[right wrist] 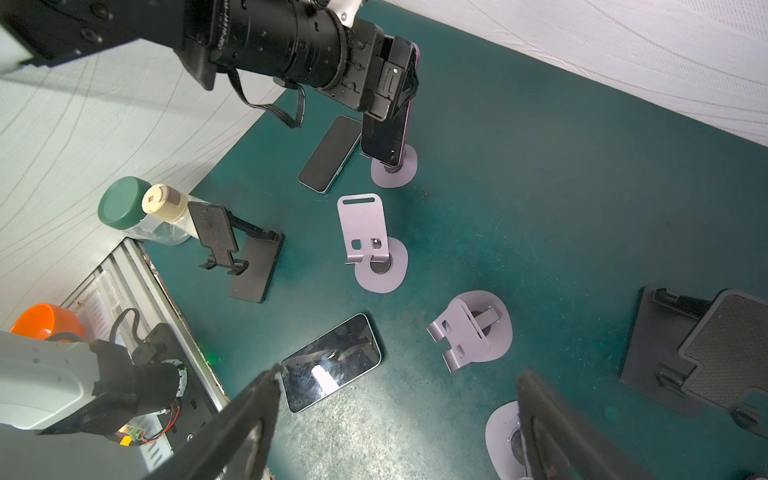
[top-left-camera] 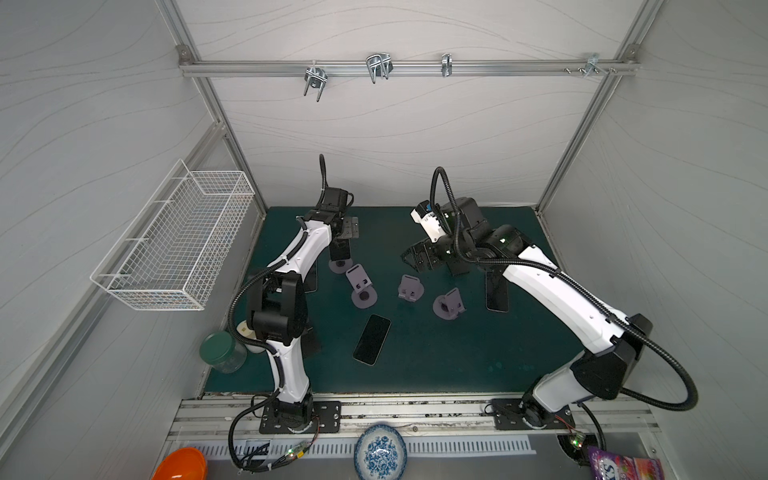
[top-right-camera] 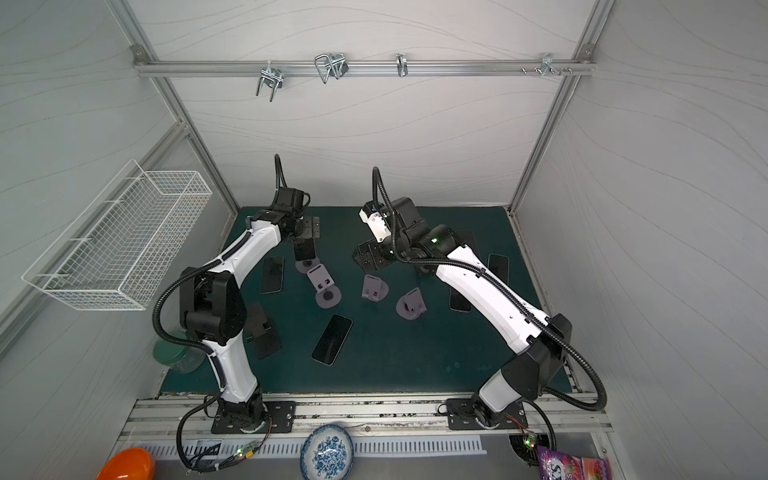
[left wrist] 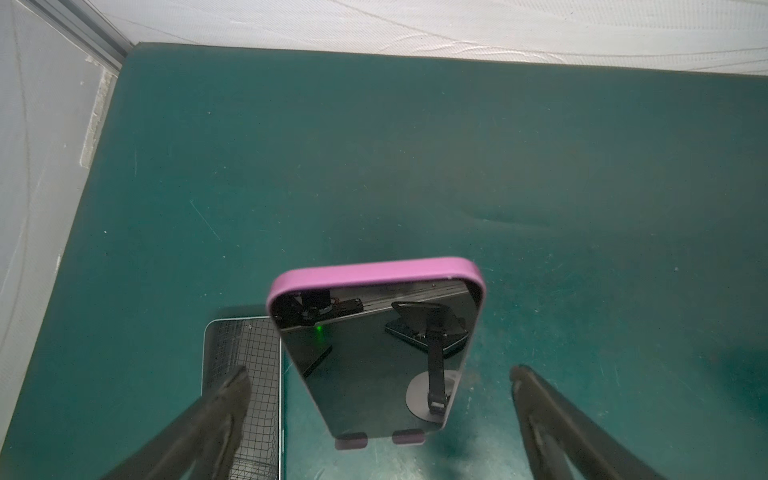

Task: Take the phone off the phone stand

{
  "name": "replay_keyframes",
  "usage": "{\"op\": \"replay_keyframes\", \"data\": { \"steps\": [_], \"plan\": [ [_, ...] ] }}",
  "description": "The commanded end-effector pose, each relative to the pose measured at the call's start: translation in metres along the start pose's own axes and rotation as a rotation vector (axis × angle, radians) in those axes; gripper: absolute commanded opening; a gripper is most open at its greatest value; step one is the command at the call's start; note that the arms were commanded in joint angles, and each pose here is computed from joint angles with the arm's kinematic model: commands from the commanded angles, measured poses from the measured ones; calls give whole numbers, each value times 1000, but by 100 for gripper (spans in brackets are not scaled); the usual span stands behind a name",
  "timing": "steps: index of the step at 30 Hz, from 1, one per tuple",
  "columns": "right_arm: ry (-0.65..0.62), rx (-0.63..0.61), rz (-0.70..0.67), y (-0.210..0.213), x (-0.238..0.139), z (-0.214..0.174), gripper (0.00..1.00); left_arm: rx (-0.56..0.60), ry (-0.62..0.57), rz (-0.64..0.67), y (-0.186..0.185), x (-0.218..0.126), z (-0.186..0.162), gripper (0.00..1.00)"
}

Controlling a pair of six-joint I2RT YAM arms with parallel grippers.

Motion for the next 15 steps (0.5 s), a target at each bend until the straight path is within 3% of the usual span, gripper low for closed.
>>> {"op": "replay_keyframes", "data": {
  "steps": [1,15],
  "plan": [
    [4,-2,26,7,1,1,90,-33,-31,-4,-3,-1,14,99],
    [0,-10,38,10,-1,-2,90,-42,-4,38,-2,20,4,99]
  ]
}}
Point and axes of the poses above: each gripper's point midway between its finger pads, its own x axis out along the fingers, its own y axis along the line the jaws close on, z = x × y, the point moved 6 cm from there along -x, back along the fingers, and after that the axes turned 6 degrees about -x, right-handed, at the moved point
